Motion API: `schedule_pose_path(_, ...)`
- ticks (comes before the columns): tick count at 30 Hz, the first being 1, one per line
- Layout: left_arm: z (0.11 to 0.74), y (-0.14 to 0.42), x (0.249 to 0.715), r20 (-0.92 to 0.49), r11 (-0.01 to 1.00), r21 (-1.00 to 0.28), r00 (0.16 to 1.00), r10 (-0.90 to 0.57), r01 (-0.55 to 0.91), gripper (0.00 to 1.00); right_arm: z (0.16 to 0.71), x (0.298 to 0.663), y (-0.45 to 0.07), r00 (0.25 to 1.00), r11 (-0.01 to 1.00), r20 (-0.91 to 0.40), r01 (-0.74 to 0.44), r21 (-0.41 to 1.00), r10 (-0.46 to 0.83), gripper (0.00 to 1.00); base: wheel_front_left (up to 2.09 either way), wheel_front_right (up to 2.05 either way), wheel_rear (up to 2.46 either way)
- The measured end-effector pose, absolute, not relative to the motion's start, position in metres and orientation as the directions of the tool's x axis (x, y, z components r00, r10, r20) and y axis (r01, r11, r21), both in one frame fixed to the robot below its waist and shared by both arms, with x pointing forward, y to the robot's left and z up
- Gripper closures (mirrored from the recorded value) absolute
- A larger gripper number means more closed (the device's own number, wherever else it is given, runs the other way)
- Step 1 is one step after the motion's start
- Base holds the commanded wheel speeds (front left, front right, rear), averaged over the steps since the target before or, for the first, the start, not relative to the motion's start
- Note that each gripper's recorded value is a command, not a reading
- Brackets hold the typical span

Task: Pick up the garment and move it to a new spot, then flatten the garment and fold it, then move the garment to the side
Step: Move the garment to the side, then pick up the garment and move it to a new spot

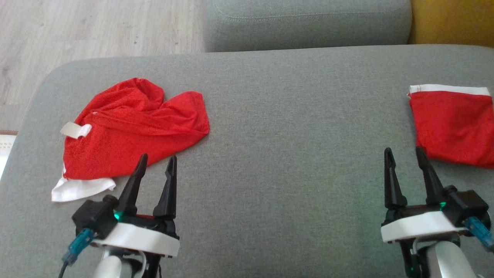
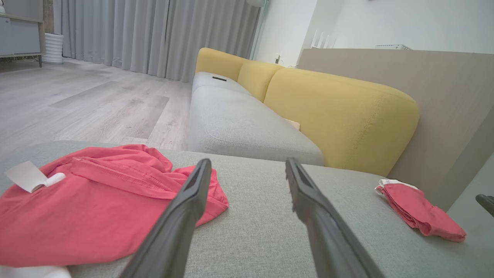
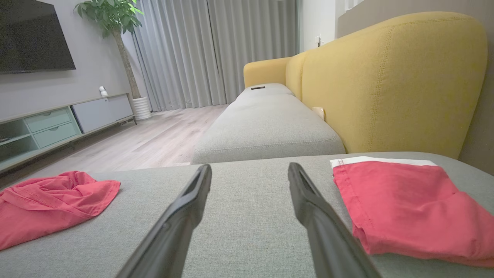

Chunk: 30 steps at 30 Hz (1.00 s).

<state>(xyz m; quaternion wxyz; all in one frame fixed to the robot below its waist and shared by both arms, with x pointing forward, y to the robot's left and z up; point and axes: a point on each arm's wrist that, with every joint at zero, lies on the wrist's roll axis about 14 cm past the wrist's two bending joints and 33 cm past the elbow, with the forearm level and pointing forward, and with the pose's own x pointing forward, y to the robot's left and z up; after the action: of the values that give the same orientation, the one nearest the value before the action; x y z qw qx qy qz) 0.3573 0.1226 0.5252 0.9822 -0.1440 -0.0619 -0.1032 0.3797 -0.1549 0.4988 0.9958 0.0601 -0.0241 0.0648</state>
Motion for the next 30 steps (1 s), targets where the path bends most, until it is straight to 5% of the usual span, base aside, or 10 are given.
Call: schedule_pose_path(30, 0.5244, 0.1276, 0.3568, 0.149, 0.941, -0.27, 0.974, -0.169, 0.205, 0.0, 0.4975, 0.3836, -0.1489, 0.988, 0.981, 0.055, -0.147, 0.128, 0.141, 0.0, 0.0, 0.0, 0.0)
